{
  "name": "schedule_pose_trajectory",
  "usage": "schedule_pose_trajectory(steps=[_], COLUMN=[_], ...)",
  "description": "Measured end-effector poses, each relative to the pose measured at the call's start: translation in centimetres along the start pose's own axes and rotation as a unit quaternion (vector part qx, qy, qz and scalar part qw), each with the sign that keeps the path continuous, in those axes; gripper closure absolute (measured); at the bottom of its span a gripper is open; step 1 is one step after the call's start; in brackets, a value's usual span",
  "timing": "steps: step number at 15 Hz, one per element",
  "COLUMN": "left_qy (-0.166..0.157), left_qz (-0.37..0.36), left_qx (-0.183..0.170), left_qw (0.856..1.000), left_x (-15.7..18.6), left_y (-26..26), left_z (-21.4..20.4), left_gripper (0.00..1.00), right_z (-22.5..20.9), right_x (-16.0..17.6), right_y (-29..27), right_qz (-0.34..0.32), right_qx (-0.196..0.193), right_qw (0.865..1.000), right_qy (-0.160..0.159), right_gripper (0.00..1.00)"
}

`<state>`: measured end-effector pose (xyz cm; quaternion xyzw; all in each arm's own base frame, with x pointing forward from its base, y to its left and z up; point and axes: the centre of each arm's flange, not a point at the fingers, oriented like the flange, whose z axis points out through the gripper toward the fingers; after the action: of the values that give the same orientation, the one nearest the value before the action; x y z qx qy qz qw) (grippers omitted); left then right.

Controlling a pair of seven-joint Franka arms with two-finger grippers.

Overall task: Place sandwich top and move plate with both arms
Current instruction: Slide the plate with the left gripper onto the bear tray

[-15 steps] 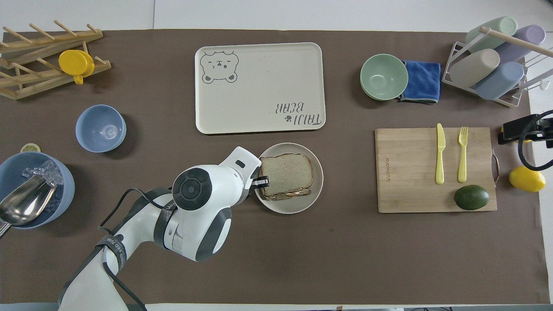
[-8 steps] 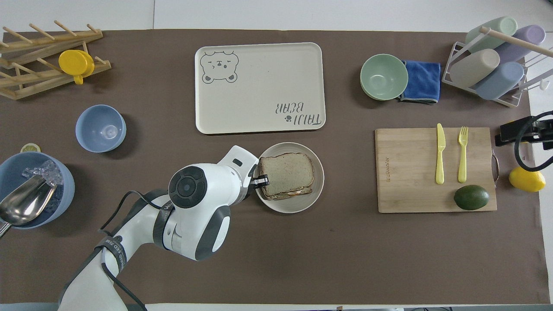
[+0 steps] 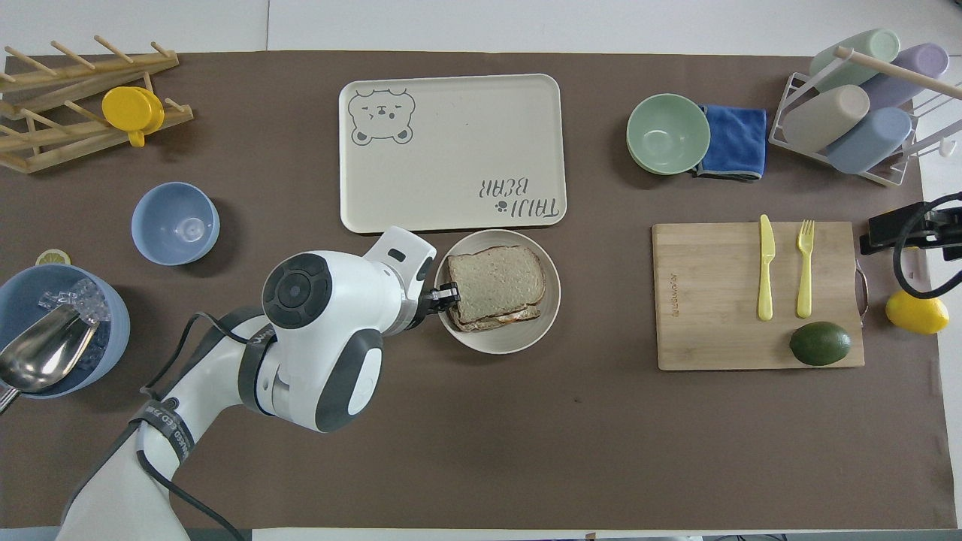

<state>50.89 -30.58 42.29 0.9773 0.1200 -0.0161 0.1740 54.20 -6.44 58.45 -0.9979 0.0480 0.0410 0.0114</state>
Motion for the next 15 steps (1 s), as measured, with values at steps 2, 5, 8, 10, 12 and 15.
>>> schedule_pose_trajectory(steps=[2, 5, 8, 10, 12, 15], left_qy=[0.012, 0.029, 0.036, 0.035, 0.028, 0.029], left_qz=[-0.02, -0.043, -0.06, -0.064, -0.066, -0.071], left_qx=[-0.02, -0.03, -0.03, -0.026, -0.019, -0.011], left_qw=[1.0, 0.998, 0.997, 0.997, 0.997, 0.997], left_x=[2.7, 6.7, 10.7, 12.8, 14.3, 16.2], left_y=[-0.1, -1.0, -1.5, -1.3, -1.1, -1.4], left_z=[-2.4, -3.9, -3.3, -1.5, 1.2, 5.1], left_gripper=[0.97, 0.97, 0.97, 0.97, 0.97, 0.97], right_z=[0.1, 0.1, 0.1, 0.1, 0.1, 0.1], right_x=[0.0, 0.0, 0.0, 0.0, 0.0, 0.0], right_y=[0.0, 0.0, 0.0, 0.1, 0.1, -0.7], right_qz=[0.0, 0.0, 0.0, 0.0, -0.001, -0.01], right_qx=[0.0, -0.001, -0.002, -0.006, -0.011, -0.014], right_qw=[1.0, 1.0, 1.0, 1.0, 1.0, 1.0], right_qy=[-0.001, -0.001, -0.001, -0.001, -0.002, -0.001], right_gripper=[0.0, 0.0, 0.0, 0.0, 0.0, 0.0])
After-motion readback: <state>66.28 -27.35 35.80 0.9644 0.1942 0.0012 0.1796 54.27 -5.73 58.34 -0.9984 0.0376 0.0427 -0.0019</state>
